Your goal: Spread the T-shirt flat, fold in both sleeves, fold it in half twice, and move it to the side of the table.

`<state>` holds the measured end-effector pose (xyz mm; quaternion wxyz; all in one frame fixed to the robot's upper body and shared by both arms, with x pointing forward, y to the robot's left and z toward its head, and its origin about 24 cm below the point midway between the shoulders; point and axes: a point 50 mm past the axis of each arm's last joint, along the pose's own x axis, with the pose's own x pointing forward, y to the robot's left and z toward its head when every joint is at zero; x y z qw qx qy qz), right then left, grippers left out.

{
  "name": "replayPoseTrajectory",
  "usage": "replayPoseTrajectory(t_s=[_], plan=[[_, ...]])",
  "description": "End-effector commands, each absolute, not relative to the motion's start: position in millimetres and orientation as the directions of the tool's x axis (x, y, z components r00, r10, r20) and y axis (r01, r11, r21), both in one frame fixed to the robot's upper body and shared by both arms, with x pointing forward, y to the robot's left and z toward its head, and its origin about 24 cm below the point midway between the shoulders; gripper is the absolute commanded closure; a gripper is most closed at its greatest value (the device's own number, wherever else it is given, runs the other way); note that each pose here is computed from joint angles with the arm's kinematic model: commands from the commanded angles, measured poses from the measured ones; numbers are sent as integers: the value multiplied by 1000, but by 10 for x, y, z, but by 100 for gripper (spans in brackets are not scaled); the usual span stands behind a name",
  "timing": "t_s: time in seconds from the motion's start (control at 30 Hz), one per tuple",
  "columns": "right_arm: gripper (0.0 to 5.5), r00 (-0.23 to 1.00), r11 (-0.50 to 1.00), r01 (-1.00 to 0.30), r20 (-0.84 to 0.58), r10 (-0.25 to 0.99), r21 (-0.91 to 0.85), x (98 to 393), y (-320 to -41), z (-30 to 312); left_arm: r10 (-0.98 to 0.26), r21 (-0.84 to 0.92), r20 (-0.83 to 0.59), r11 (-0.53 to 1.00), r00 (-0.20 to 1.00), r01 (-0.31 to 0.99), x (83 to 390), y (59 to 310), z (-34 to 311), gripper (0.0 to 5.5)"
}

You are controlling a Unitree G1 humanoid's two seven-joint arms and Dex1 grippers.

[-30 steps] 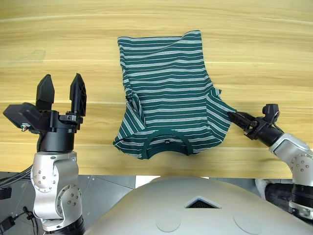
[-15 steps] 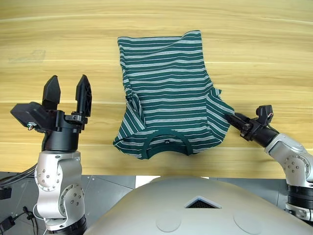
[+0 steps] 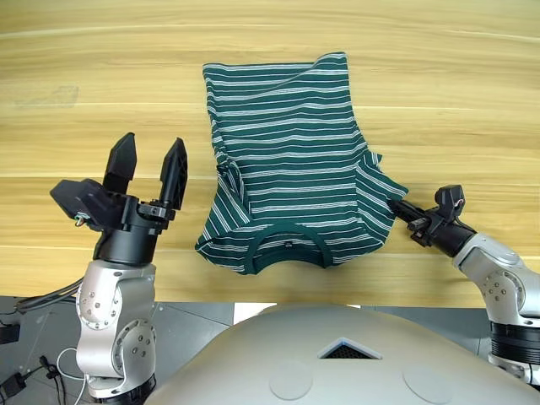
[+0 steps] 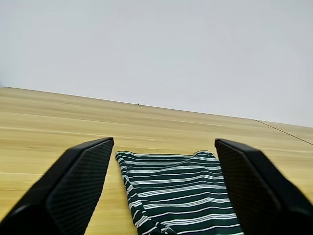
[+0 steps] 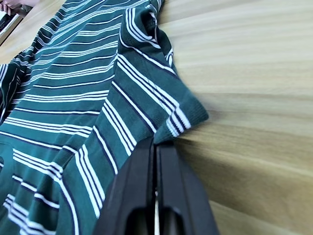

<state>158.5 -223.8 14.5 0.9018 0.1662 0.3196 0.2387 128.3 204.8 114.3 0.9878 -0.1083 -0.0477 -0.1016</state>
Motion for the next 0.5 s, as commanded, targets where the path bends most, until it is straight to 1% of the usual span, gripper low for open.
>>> replayPoseTrajectory(t_s=[0.03, 0.07, 0.1, 0.23, 0.5], plan=[[547, 710, 853, -303, -497, 499, 425, 1634, -2284, 138, -204, -193, 110, 956, 973, 222, 1273, 2031, 1138, 164], [547, 712, 854, -304, -495, 498, 421, 1638, -2285, 138, -204, -193, 110, 956, 973, 222, 1271, 2033, 1137, 164], [532, 715, 857, -306, -495, 495, 414, 1640, -2288, 137, -203, -193, 110, 956, 973, 222, 1271, 2034, 1137, 164], [455, 718, 871, -293, -511, 473, 394, 1652, -2318, 113, -201, -178, 107, 960, 974, 218, 1276, 2042, 1137, 164], [450, 724, 871, -279, -508, 467, 403, 1704, -2331, 100, -202, -172, 104, 961, 974, 218, 1287, 2032, 1124, 164]])
